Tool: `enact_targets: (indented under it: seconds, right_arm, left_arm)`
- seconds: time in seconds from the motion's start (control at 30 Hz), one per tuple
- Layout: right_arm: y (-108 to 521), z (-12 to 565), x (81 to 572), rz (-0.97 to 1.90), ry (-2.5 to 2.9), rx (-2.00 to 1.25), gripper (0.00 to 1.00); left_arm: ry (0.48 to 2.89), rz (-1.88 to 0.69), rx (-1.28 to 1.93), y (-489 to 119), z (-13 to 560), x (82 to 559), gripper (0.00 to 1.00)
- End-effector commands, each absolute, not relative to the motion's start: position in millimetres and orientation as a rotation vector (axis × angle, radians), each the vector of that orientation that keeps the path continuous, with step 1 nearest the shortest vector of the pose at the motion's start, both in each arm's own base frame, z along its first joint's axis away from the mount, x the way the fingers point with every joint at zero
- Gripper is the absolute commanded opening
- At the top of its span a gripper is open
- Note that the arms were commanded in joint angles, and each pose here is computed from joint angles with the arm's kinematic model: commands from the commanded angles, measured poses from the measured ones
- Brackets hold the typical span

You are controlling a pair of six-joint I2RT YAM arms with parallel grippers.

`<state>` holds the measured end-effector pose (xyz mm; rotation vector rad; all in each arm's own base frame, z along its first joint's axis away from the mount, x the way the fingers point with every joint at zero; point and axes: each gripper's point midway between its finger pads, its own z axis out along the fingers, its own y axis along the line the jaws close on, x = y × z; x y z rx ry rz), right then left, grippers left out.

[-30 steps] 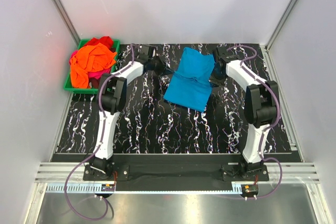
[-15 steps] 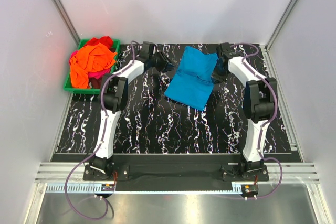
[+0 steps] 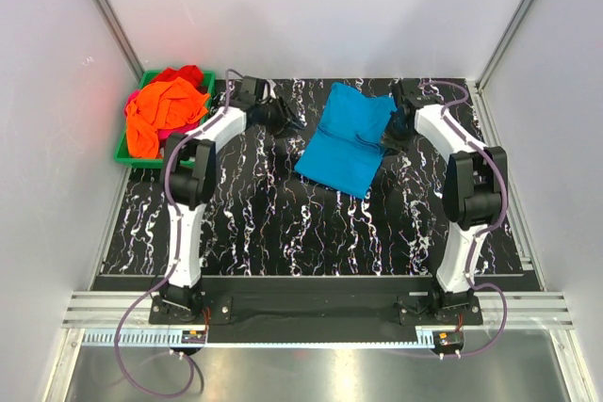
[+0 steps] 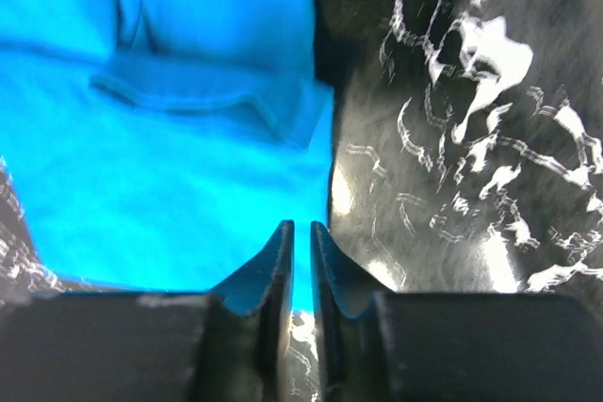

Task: Fold and stack the t-shirts
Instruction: Fold the tshirt

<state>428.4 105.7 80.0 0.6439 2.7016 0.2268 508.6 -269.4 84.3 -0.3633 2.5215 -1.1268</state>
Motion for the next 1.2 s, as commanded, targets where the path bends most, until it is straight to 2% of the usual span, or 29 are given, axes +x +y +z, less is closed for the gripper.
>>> enact_targets:
  seconds: [0.0,0.2,0.47,0.6,0.8,1.17]
  right_arm:
    - [123,98,423,0.366,2.682,0.555,0.16]
    - [138,71,441,0.458,2.696,0.537,0.12]
    - [120,48,482,0.293,2.678,0.557,0.12]
    - [113,69,501,0.275,2.599,0.570,0.13]
    - [122,85,501,0.324,2.565,0.575,0.13]
    - [185,90,504,0.434,2.553,0.421,0.13]
  left_arm:
    - [2.469,-1.208,-0.138,-285,117,478,0.42]
    - [2.558,-1.198,-0.074,-298,89,445,0.38]
    - [2.650,-1.072,-0.109,-282,54,434,0.38]
    - [2.648,-1.061,-0.121,-281,56,435,0.38]
    - [2.665,-1.026,-0.108,-277,54,432,0.38]
    - [2.678,-1.035,-0.097,-278,50,422,0.38]
